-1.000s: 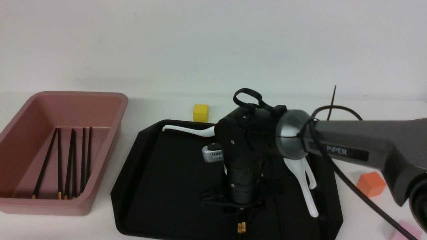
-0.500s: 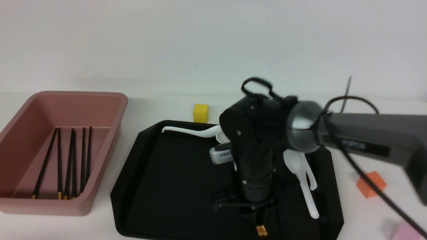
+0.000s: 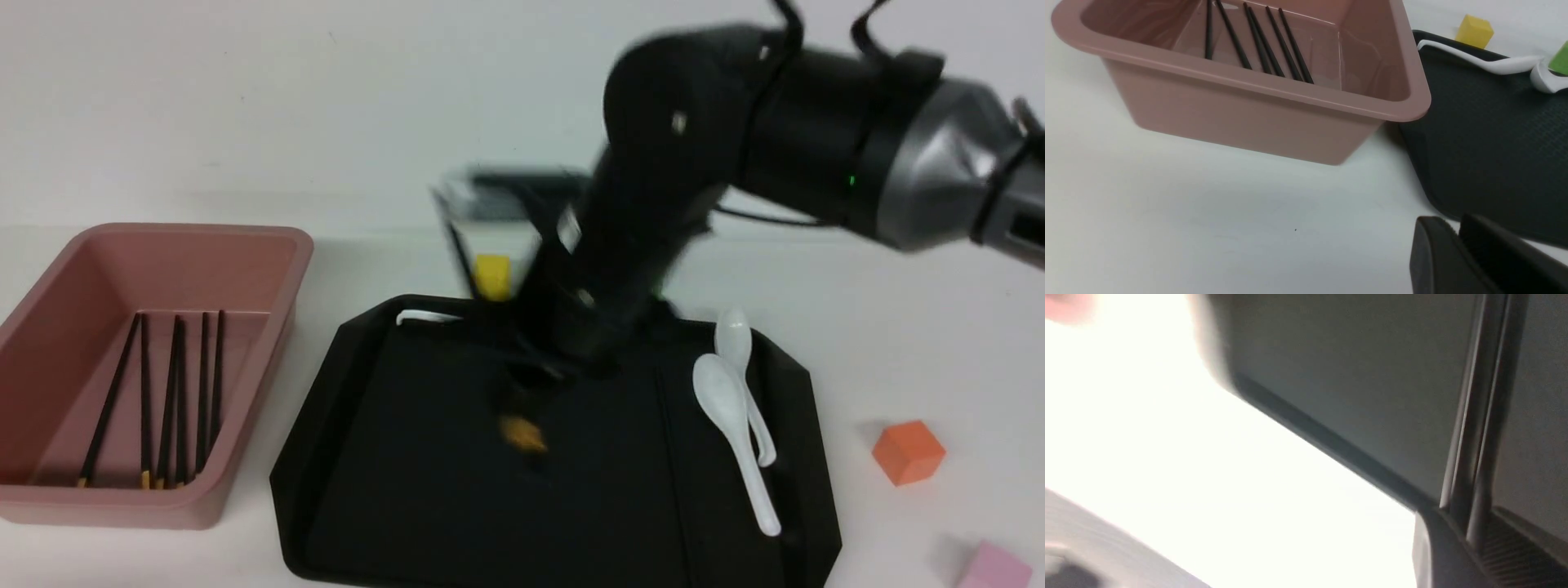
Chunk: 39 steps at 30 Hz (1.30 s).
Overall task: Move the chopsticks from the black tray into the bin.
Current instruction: Use the right arm to put the chopsticks into the lunch box
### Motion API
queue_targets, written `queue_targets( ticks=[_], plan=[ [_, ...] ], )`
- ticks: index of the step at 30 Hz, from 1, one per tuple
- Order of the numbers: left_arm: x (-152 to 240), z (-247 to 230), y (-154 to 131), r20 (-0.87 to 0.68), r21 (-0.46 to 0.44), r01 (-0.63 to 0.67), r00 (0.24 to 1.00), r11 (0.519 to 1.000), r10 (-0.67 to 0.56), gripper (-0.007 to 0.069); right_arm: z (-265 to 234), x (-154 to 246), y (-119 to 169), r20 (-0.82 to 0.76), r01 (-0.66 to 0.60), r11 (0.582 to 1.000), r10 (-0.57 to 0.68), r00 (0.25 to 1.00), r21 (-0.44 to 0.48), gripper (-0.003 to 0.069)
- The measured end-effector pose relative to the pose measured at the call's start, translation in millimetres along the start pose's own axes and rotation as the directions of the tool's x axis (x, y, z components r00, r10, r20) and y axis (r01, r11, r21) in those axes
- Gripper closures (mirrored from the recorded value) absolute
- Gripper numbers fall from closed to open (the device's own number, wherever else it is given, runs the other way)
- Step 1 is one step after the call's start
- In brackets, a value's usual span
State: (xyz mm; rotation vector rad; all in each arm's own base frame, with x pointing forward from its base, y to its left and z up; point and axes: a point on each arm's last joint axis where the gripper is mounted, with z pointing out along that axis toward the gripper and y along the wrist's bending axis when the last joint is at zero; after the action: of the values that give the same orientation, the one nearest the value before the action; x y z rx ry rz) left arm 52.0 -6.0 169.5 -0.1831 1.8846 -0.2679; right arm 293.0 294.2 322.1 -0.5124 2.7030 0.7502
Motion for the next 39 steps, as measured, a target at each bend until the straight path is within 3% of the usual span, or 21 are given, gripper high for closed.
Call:
queue_targets(
  ticks=[4, 6, 11, 19, 26, 33, 39],
  plan=[
    [0, 0, 0, 0.0, 0.0, 0.0, 1.0, 1.0, 0.0, 0.0522, 9, -21, 37, 0.195, 0.134, 0.968, -0.092, 0.976, -0.213, 0.0512],
    [0, 0, 0, 0.0, 0.0, 0.0, 1.0, 1.0, 0.0, 0.0521, 33, -33, 62, 0.312, 0.231, 0.92, -0.129, 0.941, -0.316, 0.0512],
    [0, 0, 0, 0.0, 0.0, 0.0, 1.0, 1.0, 0.0, 0.0514, 91, -47, 81, 0.418, 0.294, 0.875, -0.119, 0.901, -0.385, 0.0512],
    [0, 0, 0, 0.0, 0.0, 0.0, 1.0, 1.0, 0.0, 0.0508, 167, -55, 63, 0.456, 0.229, 0.897, -0.035, 0.889, -0.378, 0.0487],
    [0, 0, 0, 0.0, 0.0, 0.0, 1.0, 1.0, 0.0, 0.0501, 185, -52, 55, 0.433, 0.233, 0.906, -0.062, 0.899, -0.354, 0.0412],
    [0, 0, 0, 0.0, 0.0, 0.0, 1.0, 1.0, 0.0, 0.0493, 137, -54, 49, 0.301, 0.337, 0.871, -0.234, 0.924, -0.357, 0.0482],
    [0, 0, 0, 0.0, 0.0, 0.0, 1.0, 1.0, 0.0, 0.0484, 33, -57, 27, 0.147, 0.399, 0.881, -0.372, 0.916, -0.254, 0.062]
  ],
)
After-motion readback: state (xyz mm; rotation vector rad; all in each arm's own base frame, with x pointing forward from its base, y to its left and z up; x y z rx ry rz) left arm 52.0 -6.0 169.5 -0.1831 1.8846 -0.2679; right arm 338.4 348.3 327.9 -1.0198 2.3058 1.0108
